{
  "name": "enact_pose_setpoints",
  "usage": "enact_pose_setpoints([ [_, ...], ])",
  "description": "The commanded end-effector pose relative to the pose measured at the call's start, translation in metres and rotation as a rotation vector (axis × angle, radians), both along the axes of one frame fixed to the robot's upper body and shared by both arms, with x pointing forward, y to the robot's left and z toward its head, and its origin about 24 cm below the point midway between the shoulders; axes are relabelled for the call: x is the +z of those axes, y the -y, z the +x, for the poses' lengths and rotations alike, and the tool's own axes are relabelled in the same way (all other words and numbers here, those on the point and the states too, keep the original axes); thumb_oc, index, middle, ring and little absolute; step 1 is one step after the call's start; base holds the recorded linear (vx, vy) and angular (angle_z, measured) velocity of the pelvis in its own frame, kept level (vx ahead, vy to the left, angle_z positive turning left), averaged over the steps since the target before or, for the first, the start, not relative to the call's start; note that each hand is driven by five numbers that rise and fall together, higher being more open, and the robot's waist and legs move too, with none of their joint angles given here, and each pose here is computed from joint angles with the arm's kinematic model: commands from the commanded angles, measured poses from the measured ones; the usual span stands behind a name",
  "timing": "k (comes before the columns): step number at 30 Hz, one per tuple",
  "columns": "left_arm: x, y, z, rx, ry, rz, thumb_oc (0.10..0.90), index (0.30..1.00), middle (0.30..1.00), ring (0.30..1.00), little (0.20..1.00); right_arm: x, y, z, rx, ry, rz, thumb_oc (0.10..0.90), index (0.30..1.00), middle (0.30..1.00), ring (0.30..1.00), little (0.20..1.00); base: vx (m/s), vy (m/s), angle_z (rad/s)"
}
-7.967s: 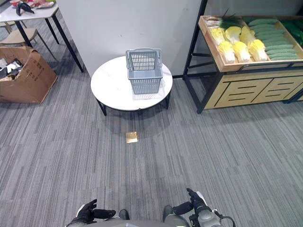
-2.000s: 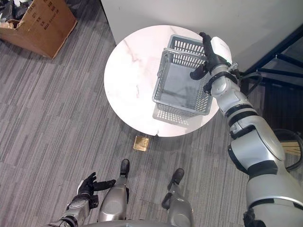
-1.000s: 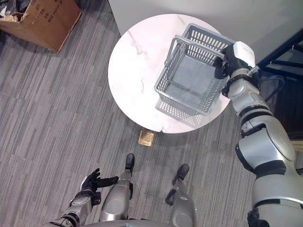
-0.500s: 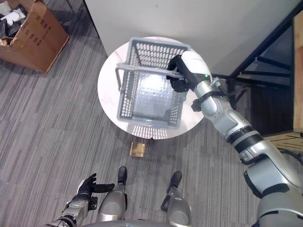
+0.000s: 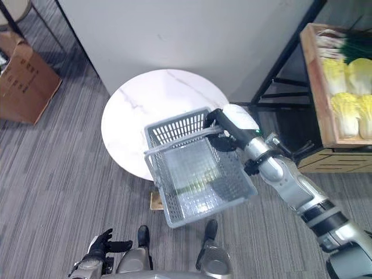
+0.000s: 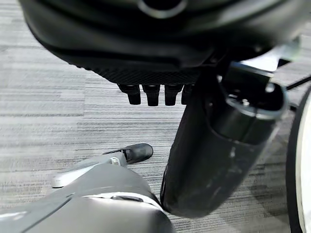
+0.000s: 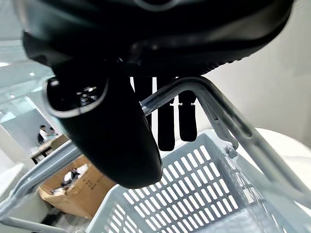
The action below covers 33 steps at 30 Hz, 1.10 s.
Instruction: Get the vegetables into the basket
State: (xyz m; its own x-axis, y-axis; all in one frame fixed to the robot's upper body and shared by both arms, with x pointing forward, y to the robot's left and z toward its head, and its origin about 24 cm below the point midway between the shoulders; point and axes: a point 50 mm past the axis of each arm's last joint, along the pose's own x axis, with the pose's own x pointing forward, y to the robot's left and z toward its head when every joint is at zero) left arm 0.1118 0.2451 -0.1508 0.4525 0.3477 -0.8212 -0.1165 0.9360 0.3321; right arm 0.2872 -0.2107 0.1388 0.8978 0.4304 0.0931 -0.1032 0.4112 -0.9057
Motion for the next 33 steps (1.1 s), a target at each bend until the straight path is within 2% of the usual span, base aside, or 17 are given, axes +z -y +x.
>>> enact_pose_setpoints([
  [1,-0.008,-0.006,-0.031,-0.044,-0.132,0.034,0.9,1.0,1.0,1.0,1.0,0.09,-0.014,-0.005,0.145,0.367,0.141,0.4,0.3,0.3,0.3,0.3,0.02,-0.01,-0.11],
  [7,-0.006,-0.01,-0.029,-0.065,-0.121,0.082,0.9,1.0,1.0,1.0,1.0,0.072,0.006,-0.01,0.066,0.319,0.089,0.4,0.3,0.3,0.3,0.3,-0.01,-0.011,-0.13],
  [10,0.0,-0.013,-0.016,-0.142,-0.081,0.159,0.9,1.0,1.0,1.0,1.0,0.071,0.011,-0.011,0.046,0.333,0.069,0.4,0.3,0.3,0.3,0.3,-0.03,0.015,-0.08],
  [12,0.009,-0.013,0.005,-0.307,-0.006,0.28,0.9,1.0,1.0,1.0,1.0,0.067,0.02,-0.017,0.012,0.354,0.086,0.4,0.3,0.3,0.3,0.3,-0.06,0.102,-0.03],
  [16,0.013,-0.016,0.011,-0.325,0.018,0.304,0.9,1.0,1.0,1.0,1.0,0.062,0.029,-0.023,-0.034,0.36,0.106,0.4,0.3,0.3,0.3,0.3,-0.03,0.154,-0.07],
  [20,0.017,-0.018,0.022,-0.281,0.058,0.292,0.9,1.0,1.0,1.0,1.0,0.056,0.034,-0.027,-0.08,0.372,0.138,0.4,0.3,0.3,0.3,0.3,-0.07,0.196,-0.05],
  [25,0.024,-0.025,0.03,-0.282,0.104,0.294,0.9,1.0,1.0,1.0,1.0,0.058,0.021,-0.021,-0.046,0.4,0.176,0.4,0.3,0.3,0.3,0.3,-0.23,0.18,-1.01],
  [29,0.024,-0.038,0.015,-0.207,0.073,0.303,0.9,1.0,1.0,1.0,1.0,0.06,0.004,-0.013,0.015,0.401,0.179,0.4,0.3,0.3,0.3,0.3,-0.13,0.108,-0.66],
  [33,0.02,-0.039,0.003,-0.197,0.039,0.287,0.9,1.0,1.0,1.0,1.0,0.064,-0.016,-0.008,0.092,0.403,0.199,0.4,0.3,0.3,0.3,0.3,-0.14,-0.057,-1.05],
])
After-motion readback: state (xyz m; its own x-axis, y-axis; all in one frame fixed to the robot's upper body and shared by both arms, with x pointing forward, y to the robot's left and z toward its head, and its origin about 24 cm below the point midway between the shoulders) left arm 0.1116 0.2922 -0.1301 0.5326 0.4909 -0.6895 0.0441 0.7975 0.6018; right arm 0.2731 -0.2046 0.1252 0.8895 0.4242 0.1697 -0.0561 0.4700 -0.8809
